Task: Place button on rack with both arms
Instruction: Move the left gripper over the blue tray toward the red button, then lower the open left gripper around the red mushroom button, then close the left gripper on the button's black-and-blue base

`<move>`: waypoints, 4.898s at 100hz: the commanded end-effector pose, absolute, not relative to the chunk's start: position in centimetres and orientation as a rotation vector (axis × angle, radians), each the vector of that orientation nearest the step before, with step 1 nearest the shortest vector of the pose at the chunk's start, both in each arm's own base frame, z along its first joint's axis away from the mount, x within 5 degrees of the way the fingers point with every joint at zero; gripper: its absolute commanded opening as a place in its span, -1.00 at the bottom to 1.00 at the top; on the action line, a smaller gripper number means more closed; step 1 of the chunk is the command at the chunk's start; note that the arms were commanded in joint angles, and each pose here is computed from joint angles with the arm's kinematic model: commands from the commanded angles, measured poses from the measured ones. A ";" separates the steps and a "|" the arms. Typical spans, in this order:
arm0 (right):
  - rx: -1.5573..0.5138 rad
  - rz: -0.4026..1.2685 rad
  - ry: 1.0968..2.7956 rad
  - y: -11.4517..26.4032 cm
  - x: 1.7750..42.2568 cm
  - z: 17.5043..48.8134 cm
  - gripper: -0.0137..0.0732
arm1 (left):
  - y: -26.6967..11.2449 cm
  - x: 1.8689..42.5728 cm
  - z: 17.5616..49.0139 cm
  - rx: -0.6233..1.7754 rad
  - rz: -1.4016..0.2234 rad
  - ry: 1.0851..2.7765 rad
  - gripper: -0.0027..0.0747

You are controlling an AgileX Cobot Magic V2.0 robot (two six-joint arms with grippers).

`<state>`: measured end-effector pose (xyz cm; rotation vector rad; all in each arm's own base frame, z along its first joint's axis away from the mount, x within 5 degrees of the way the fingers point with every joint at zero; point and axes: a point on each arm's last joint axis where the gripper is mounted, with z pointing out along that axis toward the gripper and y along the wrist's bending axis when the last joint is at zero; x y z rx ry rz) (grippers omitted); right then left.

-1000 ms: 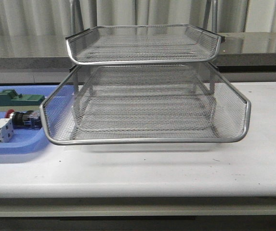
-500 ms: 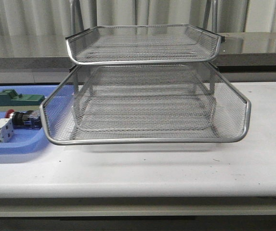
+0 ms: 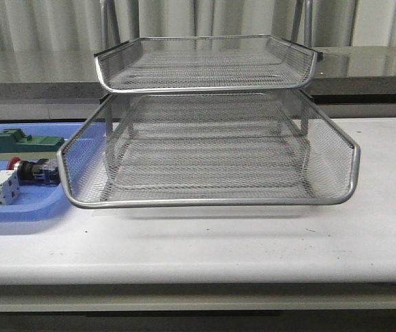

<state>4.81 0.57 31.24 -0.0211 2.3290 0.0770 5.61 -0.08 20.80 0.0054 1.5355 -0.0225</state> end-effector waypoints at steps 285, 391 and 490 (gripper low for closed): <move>-0.017 0.069 2.253 0.5 5.1 32.5 -0.85 | -1.3 37.2 35.4 0.697 0.159 2.364 0.67; -0.017 0.069 2.253 0.5 5.1 32.5 -0.85 | -5.4 46.8 21.5 1.344 0.007 2.434 0.67; -0.017 0.069 2.253 0.5 5.1 32.5 -0.85 | -5.5 48.2 19.8 1.331 0.039 2.400 -0.61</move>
